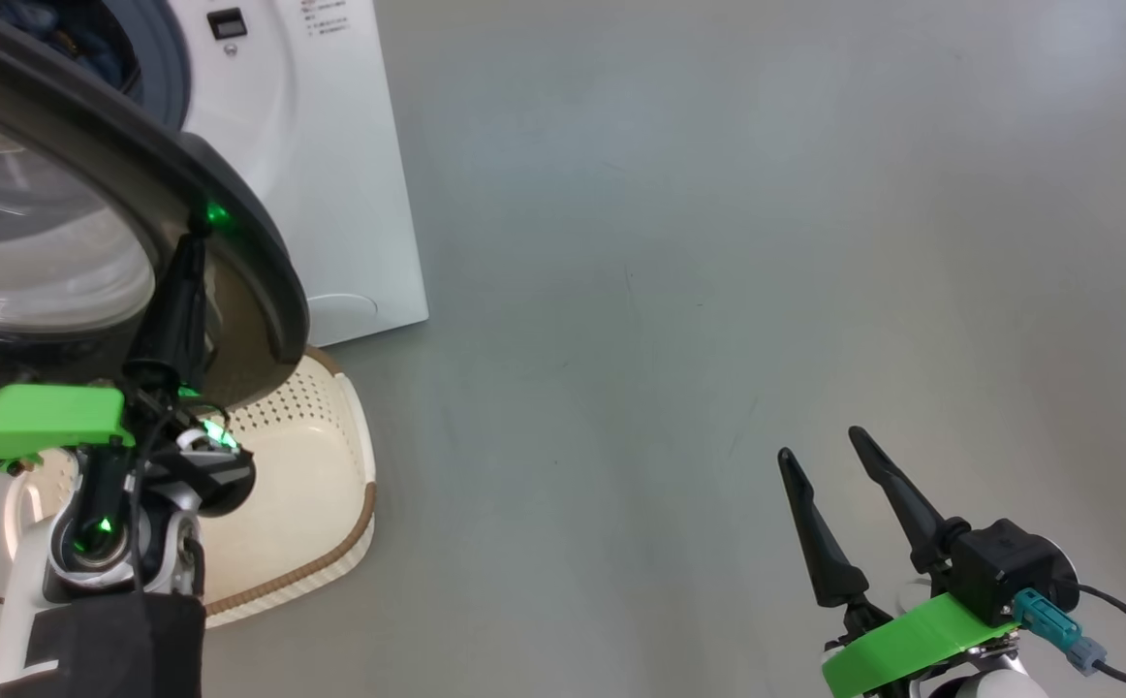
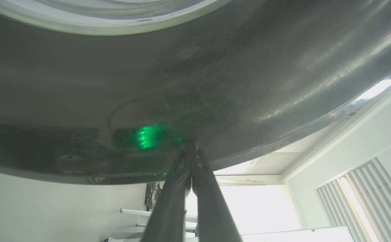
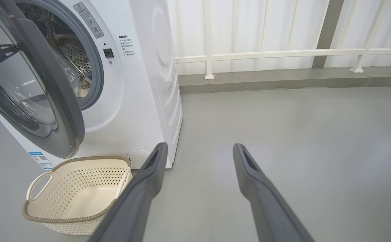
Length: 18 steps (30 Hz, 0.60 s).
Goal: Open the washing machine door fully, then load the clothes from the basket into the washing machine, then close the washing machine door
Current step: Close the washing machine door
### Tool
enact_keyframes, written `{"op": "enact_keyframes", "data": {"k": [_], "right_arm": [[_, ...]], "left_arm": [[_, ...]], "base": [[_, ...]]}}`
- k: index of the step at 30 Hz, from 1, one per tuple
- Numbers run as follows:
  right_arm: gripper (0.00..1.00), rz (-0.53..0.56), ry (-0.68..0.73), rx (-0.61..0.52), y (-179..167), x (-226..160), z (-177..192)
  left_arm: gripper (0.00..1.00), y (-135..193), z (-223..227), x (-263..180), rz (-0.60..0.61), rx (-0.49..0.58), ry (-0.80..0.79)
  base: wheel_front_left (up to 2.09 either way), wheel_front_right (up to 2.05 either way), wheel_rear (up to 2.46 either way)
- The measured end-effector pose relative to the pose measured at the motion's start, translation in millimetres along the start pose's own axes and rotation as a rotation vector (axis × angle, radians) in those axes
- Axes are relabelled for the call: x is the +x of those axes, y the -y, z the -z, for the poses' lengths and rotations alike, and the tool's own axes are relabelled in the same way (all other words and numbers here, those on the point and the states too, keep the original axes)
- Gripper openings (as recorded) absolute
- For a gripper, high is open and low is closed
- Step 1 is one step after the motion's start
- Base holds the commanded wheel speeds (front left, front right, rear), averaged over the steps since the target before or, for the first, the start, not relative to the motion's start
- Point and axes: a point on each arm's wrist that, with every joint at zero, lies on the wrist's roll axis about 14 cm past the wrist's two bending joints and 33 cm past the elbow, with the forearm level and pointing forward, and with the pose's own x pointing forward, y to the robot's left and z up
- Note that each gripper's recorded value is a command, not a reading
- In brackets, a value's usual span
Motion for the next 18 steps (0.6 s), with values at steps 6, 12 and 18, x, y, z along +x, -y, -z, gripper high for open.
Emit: {"op": "enact_keyframes", "data": {"k": [6,12,18], "right_arm": [[1.00,0.001,0.009,0.002,0,1,-2],[1.00,-0.012,0.035,0.008,-3,0,-9],[1.00,-0.056,0.059,0.016,-17,2,-16]], "left_arm": [[0.00,0,-3,-3,-0.007,0.009,0.006],[0.00,9,-4,-33,0.002,0.063,-0.015],[0.00,27,-11,-71,0.025,0.178,0.010]], "base": [[0.00,0.00,0.00],[0.00,0.00,0.00],[0.00,0.00,0.00]]}}
